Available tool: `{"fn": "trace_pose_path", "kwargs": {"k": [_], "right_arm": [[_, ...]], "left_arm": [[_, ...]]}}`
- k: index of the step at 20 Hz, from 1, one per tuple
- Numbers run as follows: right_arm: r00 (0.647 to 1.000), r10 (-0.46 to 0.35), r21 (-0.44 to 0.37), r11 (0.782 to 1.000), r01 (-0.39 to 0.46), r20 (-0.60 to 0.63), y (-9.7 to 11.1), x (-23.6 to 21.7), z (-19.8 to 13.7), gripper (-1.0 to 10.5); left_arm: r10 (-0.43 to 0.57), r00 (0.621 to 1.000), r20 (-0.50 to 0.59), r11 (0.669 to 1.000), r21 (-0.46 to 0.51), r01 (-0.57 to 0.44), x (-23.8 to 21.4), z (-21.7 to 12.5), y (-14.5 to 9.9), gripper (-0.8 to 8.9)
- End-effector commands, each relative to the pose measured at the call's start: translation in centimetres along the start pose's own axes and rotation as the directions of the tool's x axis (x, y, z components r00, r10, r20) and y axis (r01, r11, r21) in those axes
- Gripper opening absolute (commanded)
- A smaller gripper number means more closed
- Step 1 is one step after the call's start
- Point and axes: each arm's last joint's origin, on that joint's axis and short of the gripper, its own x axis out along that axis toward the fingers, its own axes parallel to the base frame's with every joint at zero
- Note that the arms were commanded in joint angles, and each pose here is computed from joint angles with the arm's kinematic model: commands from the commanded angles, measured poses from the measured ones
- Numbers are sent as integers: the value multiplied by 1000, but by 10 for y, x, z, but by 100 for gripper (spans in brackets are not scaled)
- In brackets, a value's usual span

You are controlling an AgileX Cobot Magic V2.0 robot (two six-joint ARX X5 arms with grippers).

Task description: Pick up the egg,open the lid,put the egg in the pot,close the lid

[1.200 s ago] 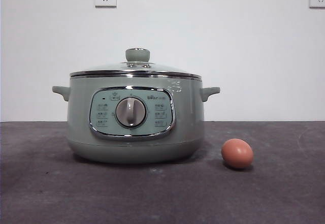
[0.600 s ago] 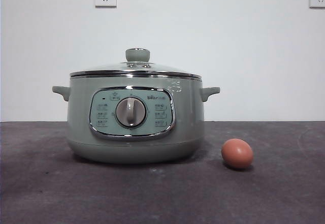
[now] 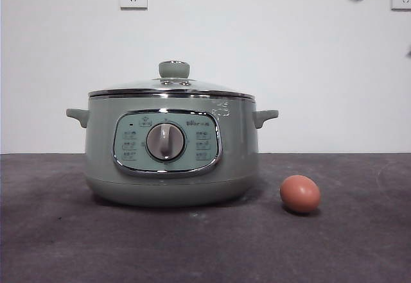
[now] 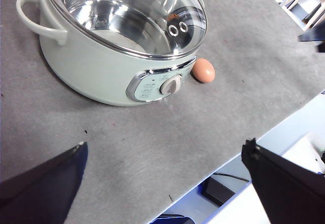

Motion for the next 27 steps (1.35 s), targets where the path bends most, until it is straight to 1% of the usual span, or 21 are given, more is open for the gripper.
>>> {"fn": "trace_pose_path", "kwargs": {"k": [1, 4, 6, 10, 11, 12, 13, 16, 18, 20, 21, 22, 23, 25, 26, 27], "right_arm": [[998, -37, 4, 999, 38, -55, -1, 28, 12, 594], [987, -85, -9, 996, 85, -133, -2, 67, 22, 594], [980, -115, -22, 993, 113, -163, -3, 91, 26, 593], [968, -172, -40, 985, 167, -180, -8, 128, 32, 592], [965, -188, -46, 982, 182, -184, -9, 136, 33, 585], [961, -202, -50, 979, 196, -192, -11, 144, 32, 551], [957, -208, -50, 978, 202, -201, -13, 150, 32, 528], [952, -213, -48, 977, 208, -220, -19, 169, 31, 529], [948, -237, -54, 971, 231, -213, -23, 178, 32, 529], [948, -238, -53, 971, 232, -213, -25, 185, 31, 526], [946, -242, -50, 970, 237, -215, -27, 188, 31, 505], [944, -248, -52, 969, 243, -218, -28, 190, 31, 438], [941, -255, -53, 967, 249, -224, -29, 194, 30, 401], [937, -262, -53, 965, 257, -232, -31, 198, 29, 395], [938, -262, -54, 965, 257, -227, -31, 198, 29, 337], [941, -261, -54, 965, 255, -217, -31, 198, 30, 248]], "left_arm": [[-4, 1000, 6, 1000, 7, 4, -1, 1, -1, 692], [-6, 1000, 6, 1000, -11, 6, -1, 1, -1, 692], [-6, 1000, 7, 1000, -10, 6, -1, 1, -1, 692], [-5, 1000, 7, 1000, -10, 5, -1, 1, -1, 692], [-5, 1000, 7, 1000, -10, 5, -1, 1, -1, 692], [-5, 1000, 7, 1000, -10, 5, -1, 1, -1, 692], [-5, 1000, 7, 1000, -10, 5, -1, 1, -1, 692], [-5, 1000, 7, 1000, -10, 5, -1, 1, -1, 692], [-5, 1000, 7, 1000, -10, 5, -1, 1, -1, 692], [-4, 1000, 7, 1000, -10, 4, -1, 1, -1, 692], [-4, 1000, 8, 1000, -9, 4, -1, 1, -1, 692], [-4, 1000, 8, 1000, -9, 4, -1, 1, -1, 692], [-4, 1000, 8, 1000, -9, 4, -1, 1, -1, 692], [-4, 1000, 10, 1000, -7, 4, -1, 1, -1, 692], [-4, 1000, 13, 1000, -5, 4, -1, 2, -1, 692], [-4, 1000, 16, 1000, -3, 4, -1, 2, 0, 692]]}}
